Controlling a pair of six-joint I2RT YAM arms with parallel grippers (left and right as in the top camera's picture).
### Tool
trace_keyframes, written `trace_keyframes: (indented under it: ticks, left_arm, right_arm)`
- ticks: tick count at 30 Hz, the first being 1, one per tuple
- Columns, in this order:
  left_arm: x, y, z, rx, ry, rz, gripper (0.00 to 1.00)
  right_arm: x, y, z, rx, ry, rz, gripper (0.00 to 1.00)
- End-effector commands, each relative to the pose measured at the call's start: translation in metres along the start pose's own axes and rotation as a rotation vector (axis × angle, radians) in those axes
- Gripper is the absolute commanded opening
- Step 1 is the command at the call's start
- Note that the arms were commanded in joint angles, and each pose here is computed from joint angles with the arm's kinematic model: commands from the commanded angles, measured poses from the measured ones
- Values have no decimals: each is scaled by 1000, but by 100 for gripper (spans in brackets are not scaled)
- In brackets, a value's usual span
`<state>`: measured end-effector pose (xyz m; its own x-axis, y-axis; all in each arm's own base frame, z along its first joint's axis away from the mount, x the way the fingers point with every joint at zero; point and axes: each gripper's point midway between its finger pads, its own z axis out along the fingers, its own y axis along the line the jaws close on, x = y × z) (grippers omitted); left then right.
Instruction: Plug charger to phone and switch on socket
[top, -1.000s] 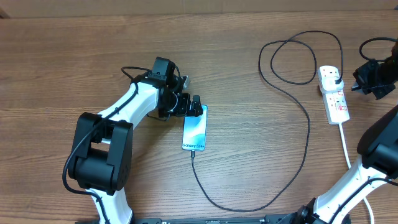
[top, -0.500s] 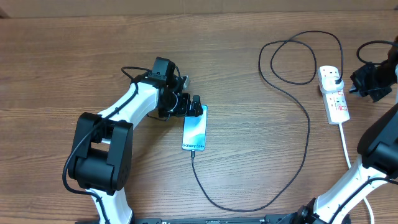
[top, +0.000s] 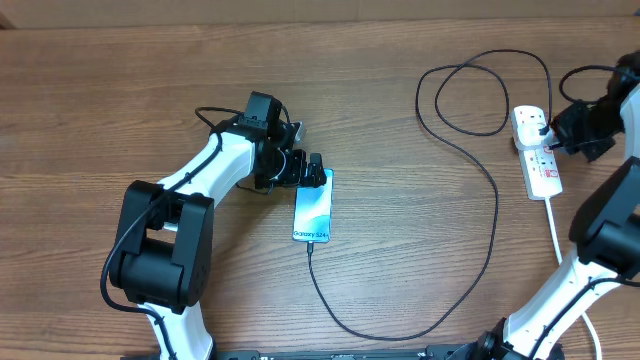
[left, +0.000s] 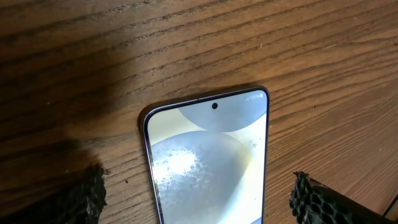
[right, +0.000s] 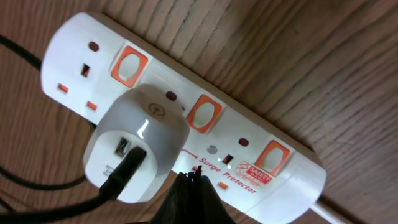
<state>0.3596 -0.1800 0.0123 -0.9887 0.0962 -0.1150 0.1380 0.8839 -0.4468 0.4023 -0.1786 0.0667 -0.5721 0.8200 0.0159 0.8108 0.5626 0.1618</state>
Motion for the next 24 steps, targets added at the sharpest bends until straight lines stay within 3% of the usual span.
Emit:
trace_keyframes:
  ticks: [1,24]
  left_arm:
    - [50,62,42,-191,165,-74,100]
    - [49,62,42,-191,160,-72,100]
  right_arm:
    - [0,-5,12,23,19,2,4]
    - [-10,-3,21,22,-12,-3,4]
